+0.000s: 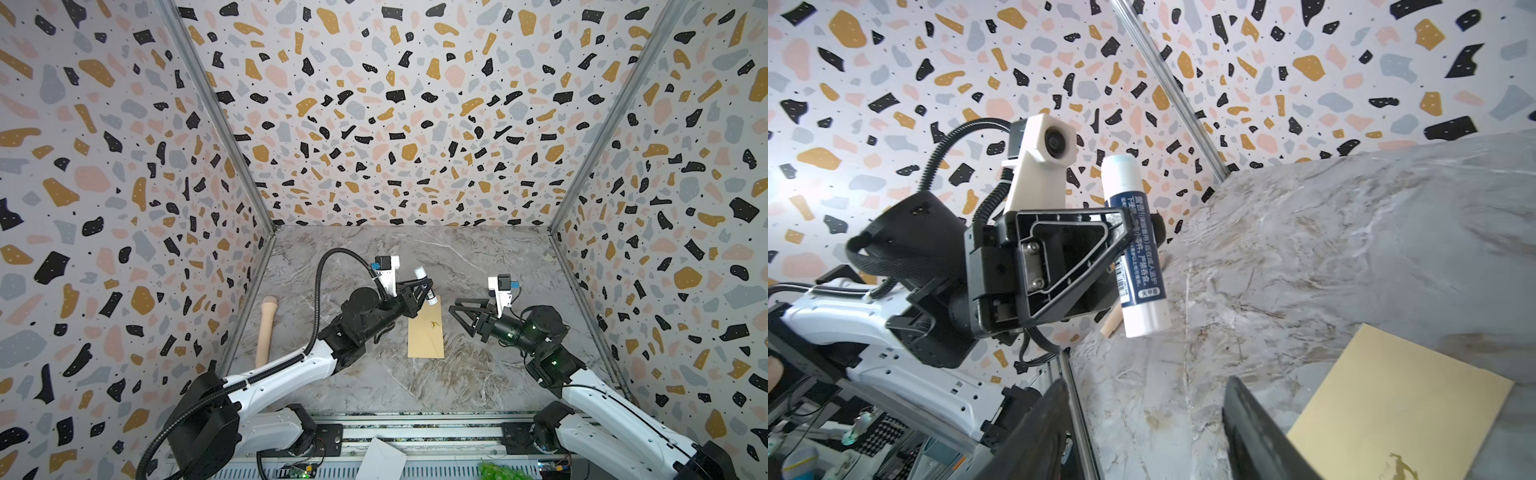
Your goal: Place the letter into the envelope and seal it
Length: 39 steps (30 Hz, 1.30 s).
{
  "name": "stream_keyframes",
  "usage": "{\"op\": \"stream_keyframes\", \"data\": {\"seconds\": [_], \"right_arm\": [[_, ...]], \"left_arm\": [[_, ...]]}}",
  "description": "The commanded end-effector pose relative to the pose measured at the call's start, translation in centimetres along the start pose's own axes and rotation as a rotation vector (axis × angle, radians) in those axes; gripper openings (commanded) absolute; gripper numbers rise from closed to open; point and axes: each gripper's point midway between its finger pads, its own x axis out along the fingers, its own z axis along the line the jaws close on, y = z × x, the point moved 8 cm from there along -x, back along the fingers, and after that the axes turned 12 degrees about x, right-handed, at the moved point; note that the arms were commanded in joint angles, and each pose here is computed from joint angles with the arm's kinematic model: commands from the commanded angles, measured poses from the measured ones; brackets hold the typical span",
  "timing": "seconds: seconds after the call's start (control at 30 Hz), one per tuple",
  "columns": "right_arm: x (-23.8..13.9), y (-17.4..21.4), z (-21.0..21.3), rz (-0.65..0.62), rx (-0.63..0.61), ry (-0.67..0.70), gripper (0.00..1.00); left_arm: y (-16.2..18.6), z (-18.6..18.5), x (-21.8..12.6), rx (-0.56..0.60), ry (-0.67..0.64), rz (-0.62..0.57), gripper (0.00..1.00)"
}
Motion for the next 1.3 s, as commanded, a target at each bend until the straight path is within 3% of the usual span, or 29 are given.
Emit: {"op": "stream_keyframes", "data": {"seconds": [0.0, 0.5, 0.83, 1.27], "right_arm": [[0.2, -1.0, 2.0, -0.027, 0.024, -0.140, 0.61], [1.9, -1.4, 2.7, -0.041, 0.128, -0.275, 0.54], [2.6, -1.6, 2.9, -0.044, 0.168, -0.303, 0.44], [3.4, -1.9, 3.6, -0.041, 0.209, -0.362, 0.39]], "left_arm": [[-3.5, -2.5, -0.4, -0.047, 0.135, -0.132, 0.00], [-4.2, -3.4, -0.6, -0.155, 0.248, -0.178, 0.00], [-4.0, -3.4, -0.5, -0.151, 0.256, -0.172, 0.00], [-3.6, -3.1, -0.4, -0.138, 0.243, -0.156, 0.00]]}}
